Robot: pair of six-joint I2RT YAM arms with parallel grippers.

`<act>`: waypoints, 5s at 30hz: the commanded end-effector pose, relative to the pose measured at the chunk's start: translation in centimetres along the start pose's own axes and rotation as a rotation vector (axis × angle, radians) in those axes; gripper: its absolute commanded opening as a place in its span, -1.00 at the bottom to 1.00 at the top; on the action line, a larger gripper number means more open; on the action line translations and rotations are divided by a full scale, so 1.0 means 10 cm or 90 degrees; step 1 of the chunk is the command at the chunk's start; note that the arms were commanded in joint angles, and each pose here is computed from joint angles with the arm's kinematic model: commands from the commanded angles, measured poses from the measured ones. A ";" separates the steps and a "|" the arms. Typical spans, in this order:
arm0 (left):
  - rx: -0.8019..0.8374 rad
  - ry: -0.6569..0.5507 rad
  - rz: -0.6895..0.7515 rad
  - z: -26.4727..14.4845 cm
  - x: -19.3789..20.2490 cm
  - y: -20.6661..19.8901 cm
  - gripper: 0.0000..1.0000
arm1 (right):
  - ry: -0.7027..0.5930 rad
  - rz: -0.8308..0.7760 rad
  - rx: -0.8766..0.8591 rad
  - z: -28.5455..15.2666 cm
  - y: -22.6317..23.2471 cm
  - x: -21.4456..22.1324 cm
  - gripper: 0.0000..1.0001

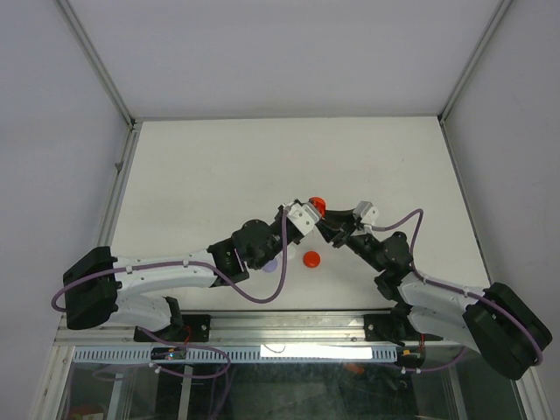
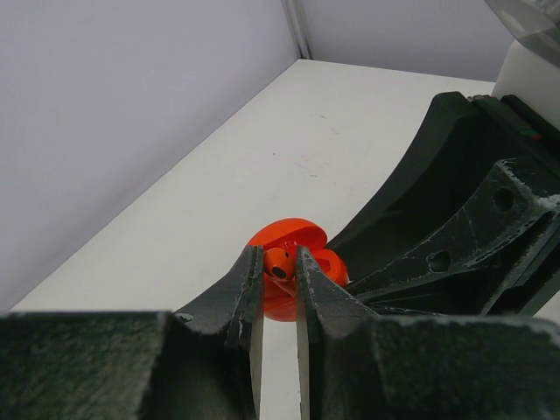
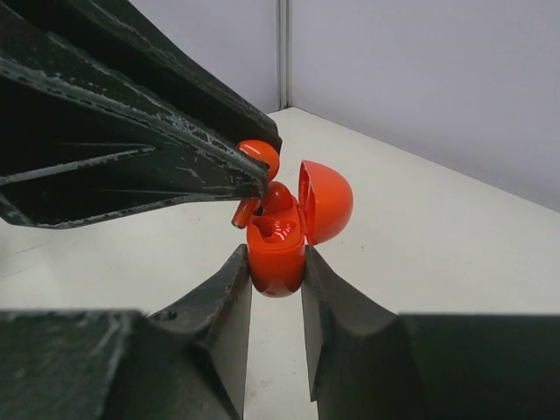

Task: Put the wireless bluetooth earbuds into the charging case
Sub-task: Place the earbud in the charging case.

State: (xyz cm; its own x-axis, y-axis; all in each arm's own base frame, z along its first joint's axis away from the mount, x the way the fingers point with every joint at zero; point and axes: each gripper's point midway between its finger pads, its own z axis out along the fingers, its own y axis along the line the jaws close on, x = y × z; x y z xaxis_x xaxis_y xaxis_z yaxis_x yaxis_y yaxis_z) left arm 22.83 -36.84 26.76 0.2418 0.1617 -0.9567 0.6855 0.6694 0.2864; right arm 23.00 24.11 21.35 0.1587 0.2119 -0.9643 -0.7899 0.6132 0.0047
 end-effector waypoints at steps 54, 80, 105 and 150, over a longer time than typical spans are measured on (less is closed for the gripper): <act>0.021 -0.020 0.125 -0.10 -0.06 -0.12 -0.80 | -0.074 -0.002 0.010 0.09 -0.03 -0.39 -1.00; 0.026 -0.016 -0.028 -0.16 -0.35 -0.14 -0.18 | -0.059 -0.003 0.010 0.08 -0.03 -0.30 -1.00; 0.054 0.072 -0.477 -0.16 -0.47 0.09 0.12 | -0.055 -0.002 0.007 0.09 -0.03 -0.28 -1.00; 0.148 0.148 -0.503 -0.09 -0.16 -0.12 -0.01 | -0.059 0.003 0.000 0.08 0.00 -0.30 -1.00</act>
State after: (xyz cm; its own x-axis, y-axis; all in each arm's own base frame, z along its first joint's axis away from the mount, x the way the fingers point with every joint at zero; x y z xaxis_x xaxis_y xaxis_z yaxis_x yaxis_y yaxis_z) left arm 21.72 -36.77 25.79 -0.4942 -0.0975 -0.8639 0.6961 0.5509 -0.4604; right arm 23.06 24.07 20.91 0.1308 0.2106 -0.9688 -0.7873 0.6159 0.0276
